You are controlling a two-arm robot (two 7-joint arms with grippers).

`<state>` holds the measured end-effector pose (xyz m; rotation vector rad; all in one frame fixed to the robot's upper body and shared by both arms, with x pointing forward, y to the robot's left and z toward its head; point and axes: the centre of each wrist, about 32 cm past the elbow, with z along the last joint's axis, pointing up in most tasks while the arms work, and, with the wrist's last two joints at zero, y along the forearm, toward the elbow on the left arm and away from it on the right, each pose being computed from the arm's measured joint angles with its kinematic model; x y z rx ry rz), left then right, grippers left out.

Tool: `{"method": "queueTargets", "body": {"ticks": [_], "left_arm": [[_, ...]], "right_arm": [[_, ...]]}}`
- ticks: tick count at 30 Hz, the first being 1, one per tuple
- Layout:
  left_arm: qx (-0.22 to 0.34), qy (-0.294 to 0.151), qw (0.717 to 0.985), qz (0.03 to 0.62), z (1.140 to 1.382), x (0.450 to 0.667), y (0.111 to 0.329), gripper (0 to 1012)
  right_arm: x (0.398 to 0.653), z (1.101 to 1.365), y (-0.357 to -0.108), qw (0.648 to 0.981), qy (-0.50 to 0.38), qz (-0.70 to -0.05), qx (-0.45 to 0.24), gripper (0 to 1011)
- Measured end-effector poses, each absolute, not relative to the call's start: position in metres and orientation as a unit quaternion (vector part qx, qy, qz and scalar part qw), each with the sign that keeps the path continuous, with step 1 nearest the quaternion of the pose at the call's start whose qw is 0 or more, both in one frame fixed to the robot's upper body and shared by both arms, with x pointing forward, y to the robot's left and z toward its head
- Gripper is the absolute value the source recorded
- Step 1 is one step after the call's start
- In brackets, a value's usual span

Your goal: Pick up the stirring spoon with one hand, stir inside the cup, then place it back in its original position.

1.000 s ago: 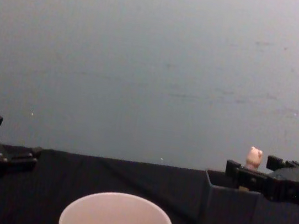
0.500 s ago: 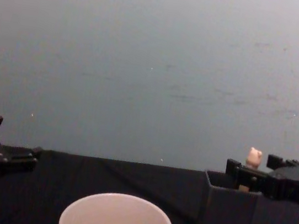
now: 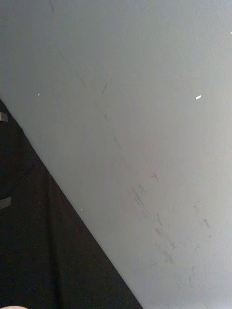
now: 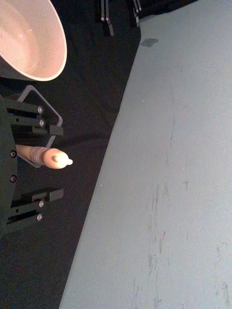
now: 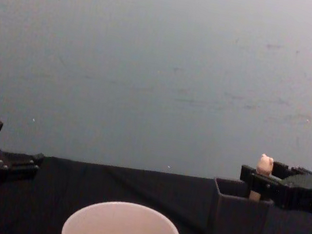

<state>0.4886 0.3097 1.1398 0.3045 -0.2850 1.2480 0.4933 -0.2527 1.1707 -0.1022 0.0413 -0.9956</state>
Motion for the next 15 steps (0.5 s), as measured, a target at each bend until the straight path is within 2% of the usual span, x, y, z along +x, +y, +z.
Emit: {"method": "queueTargets", "body": {"ticks": [5, 15], "left_arm": [[0.141, -0.132, 0.791, 0.580, 1.1398, 0.4886, 0.3097, 1001], [0.142, -0.132, 0.791, 0.580, 1.1398, 0.4886, 0.3097, 1001]], "right_arm": [[0.4933, 1.1708, -0.2528, 0.877, 0.020, -0.477, -0.049, 550], [0.4933, 1.1708, -0.2528, 0.877, 0.020, -0.477, -0.049, 249]]}}
